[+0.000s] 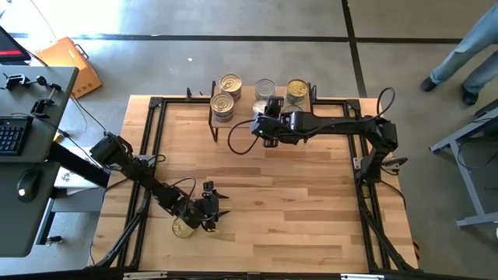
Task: Stack canned seafood by type on shelf
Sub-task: Stack the green white tuna can on top of the other green white tuna can on the shelf
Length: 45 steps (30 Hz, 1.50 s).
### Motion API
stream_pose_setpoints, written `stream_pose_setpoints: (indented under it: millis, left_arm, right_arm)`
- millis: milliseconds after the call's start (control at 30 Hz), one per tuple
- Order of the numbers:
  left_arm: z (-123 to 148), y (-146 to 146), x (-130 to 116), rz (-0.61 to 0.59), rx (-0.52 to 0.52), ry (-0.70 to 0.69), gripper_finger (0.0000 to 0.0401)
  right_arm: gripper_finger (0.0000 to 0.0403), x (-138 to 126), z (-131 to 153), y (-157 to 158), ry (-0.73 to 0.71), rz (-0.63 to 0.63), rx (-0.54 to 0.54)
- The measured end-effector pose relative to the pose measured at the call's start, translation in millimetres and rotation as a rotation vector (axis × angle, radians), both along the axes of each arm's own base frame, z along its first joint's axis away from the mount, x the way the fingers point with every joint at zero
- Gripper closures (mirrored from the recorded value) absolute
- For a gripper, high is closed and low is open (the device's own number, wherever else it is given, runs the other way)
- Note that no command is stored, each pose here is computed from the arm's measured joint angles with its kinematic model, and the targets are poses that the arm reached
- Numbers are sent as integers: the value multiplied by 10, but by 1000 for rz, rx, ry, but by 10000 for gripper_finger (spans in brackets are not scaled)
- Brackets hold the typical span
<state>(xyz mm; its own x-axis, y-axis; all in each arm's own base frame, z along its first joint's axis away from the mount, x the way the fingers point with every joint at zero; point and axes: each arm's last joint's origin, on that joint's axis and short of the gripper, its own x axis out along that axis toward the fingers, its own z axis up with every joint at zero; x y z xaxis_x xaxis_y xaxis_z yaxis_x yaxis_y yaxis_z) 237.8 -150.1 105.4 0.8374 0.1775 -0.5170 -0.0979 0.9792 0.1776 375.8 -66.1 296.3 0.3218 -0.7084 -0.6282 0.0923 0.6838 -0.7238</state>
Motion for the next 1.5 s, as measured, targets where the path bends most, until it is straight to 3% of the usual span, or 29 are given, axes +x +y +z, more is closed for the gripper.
stream_pose_setpoints:
  millis: [300,500,700,800,933,1033,1167,1233,1300,1367,1500]
  left_arm:
    - [0,0,0,0,0,0,172]
    - [-1,1,-1,0,1,1,172]
    - [0,-7,-5,-3,-1,0,172]
    - [-1,-42,-28,-6,-19,-4,173]
    - [103,-170,-54,-41,-26,8,185]
    - [366,-313,-85,-67,-22,45,199]
    - [787,-446,-176,-91,32,169,218]
    - [976,-477,-230,-111,77,276,226]
    - [1125,-471,-279,-83,112,363,233]
    - [1263,-461,-309,-10,81,402,239]
    - [1327,-460,-468,120,-52,547,248]
  right_arm:
    - [187,-61,16,71,37,-5,12]
    - [187,-70,230,270,-67,8,27]
    - [187,-105,316,680,-188,52,106]
    - [187,-101,107,995,-193,136,186]
    - [187,-155,-424,1493,-248,269,291]
    - [187,-269,-842,1783,-391,326,366]
    - [191,-431,-1156,1996,-565,479,537]
    - [204,-483,-1196,1997,-621,451,432]
    - [226,-503,-1132,1884,-655,330,229]
    - [255,-497,-986,1716,-678,187,69]
    - [320,-455,-694,1295,-674,23,-11]
